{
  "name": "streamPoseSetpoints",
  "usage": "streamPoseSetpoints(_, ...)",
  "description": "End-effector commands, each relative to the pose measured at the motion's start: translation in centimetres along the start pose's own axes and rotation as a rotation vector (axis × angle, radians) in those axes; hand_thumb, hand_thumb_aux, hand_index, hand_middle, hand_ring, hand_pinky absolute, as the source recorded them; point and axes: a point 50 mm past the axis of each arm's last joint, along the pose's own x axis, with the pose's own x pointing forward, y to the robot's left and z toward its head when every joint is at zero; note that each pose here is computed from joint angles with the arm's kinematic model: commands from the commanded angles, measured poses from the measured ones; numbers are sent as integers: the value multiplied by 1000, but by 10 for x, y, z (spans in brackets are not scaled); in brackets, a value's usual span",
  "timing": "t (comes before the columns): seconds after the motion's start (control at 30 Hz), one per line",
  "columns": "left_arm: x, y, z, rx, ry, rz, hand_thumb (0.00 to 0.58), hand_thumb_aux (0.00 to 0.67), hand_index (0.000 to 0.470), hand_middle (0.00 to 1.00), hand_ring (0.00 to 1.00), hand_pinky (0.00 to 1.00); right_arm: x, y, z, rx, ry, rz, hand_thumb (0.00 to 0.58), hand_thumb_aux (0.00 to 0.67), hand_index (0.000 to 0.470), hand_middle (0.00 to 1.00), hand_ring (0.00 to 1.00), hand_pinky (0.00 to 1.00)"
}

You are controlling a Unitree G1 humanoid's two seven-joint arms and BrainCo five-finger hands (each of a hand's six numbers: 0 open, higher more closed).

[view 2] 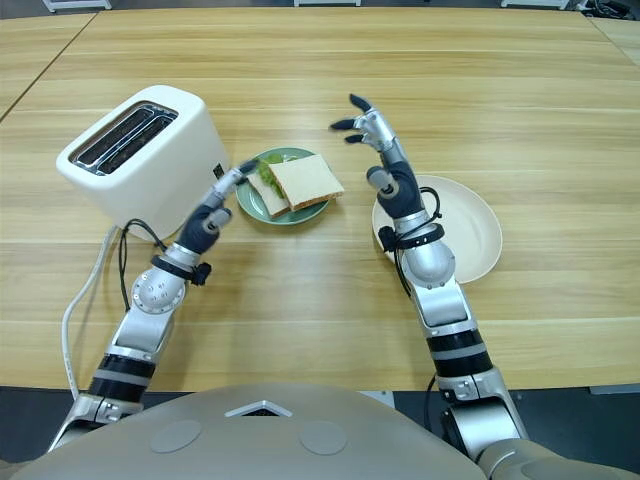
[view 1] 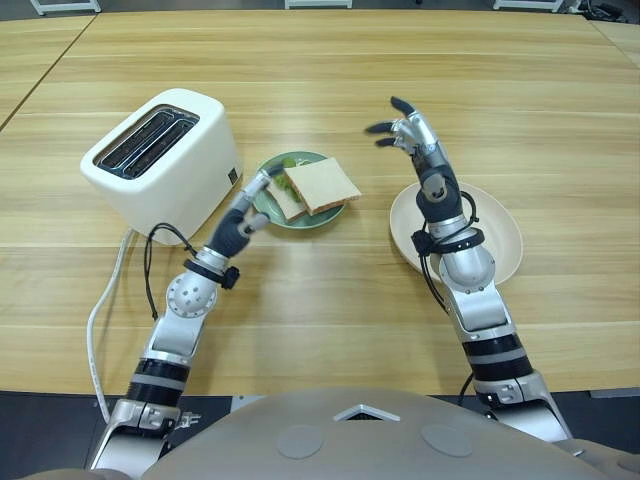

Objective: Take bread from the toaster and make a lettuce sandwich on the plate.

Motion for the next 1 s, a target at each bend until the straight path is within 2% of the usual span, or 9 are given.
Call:
streamPoseSetpoints(0.03,2,17,3,76,-49,94,0,0,0,0,0,0,3,-10,-4,-44,3,-44,0,0,0,0,0,0)
streamPoseSetpoints(0.47,9,23,5,149,-130,171,0,0,0,0,0,0,9,4,-14,-125,-11,43,0,0,0,0,0,0)
streamPoseSetpoints(0.73,17,6,10,119,-137,100,0,0,0,0,0,0,5,-9,-12,-163,-6,41,0,0,0,0,0,0)
streamPoseSetpoints(1.0,13,12,20,92,-117,93,0,0,0,0,0,0,1,-20,-3,-172,21,45,0,0,0,0,0,0)
